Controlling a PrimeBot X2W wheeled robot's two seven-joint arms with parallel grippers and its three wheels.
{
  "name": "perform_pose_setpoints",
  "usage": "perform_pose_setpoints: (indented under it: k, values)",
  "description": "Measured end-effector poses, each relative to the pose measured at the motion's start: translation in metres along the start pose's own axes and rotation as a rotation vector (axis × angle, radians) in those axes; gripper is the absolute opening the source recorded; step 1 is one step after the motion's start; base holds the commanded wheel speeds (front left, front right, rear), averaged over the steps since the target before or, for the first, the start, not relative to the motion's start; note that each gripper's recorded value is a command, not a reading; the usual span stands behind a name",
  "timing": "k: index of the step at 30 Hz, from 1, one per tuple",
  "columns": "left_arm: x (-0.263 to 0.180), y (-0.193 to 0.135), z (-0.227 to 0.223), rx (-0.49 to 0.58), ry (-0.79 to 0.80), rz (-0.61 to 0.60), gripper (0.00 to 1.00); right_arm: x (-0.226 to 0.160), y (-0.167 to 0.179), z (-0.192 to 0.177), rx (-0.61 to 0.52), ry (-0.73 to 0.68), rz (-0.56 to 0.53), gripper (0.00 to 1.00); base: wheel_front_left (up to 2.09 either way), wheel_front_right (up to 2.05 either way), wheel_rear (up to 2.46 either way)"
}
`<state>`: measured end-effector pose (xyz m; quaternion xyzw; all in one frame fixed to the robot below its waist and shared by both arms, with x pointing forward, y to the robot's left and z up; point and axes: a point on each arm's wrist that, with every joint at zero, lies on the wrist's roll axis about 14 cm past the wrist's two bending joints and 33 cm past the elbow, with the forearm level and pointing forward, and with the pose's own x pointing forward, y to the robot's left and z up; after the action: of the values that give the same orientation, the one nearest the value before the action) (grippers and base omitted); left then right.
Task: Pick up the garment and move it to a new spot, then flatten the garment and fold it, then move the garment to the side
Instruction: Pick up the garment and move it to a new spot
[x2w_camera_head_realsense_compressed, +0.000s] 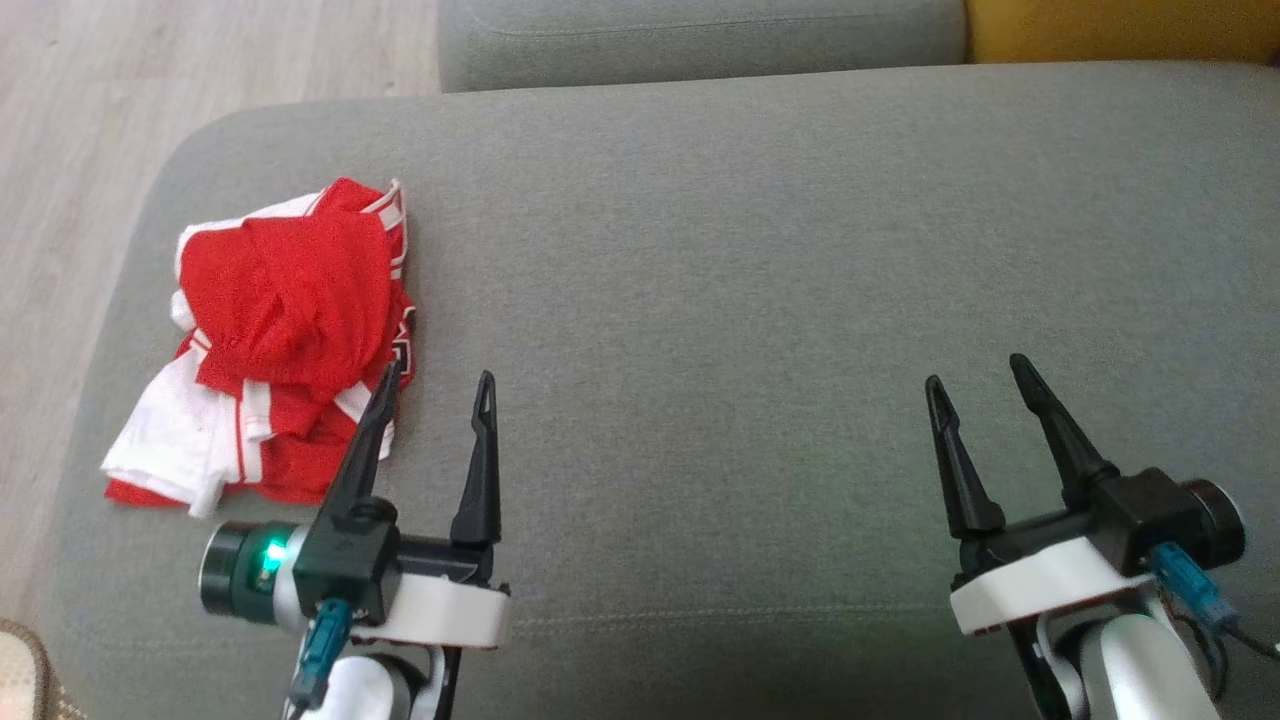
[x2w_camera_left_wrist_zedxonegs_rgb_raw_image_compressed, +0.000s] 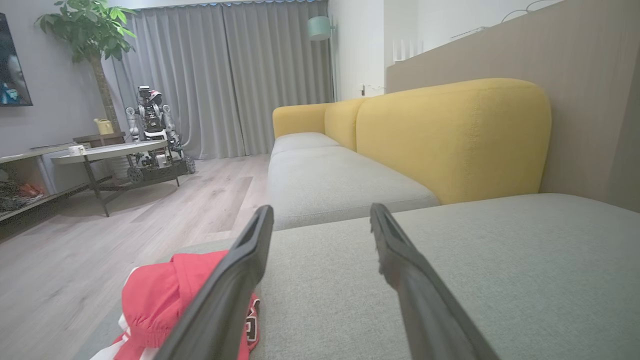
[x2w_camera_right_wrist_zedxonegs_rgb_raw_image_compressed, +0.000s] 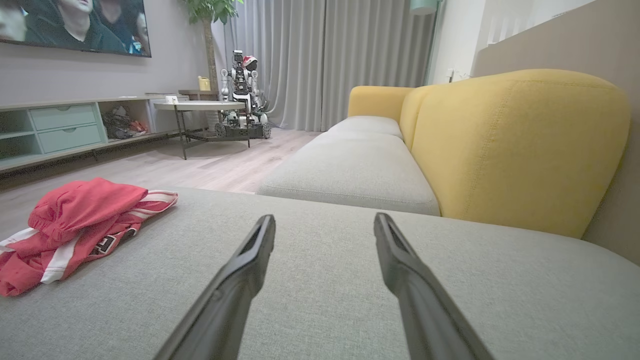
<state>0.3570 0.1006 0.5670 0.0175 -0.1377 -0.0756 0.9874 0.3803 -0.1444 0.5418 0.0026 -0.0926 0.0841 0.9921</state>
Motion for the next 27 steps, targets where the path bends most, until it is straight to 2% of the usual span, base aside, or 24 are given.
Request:
perform_pose_setpoints:
  k: [7,19,27]
  values:
    - [-0.009,0.018,0.001,0.011,0.006,0.062,1.00,0.011,0.020,0.000,0.011,-0.007,0.061,1.00,0.00,0.00,0.00]
    - [-0.040,0.069,0.008,0.050,0.015,0.240,1.00,0.031,0.084,-0.009,0.045,0.006,0.252,1.00,0.00,0.00,0.00]
    - [-0.058,0.096,0.010,0.074,0.028,0.343,1.00,0.040,0.115,-0.017,0.054,0.017,0.342,1.00,0.00,0.00,0.00]
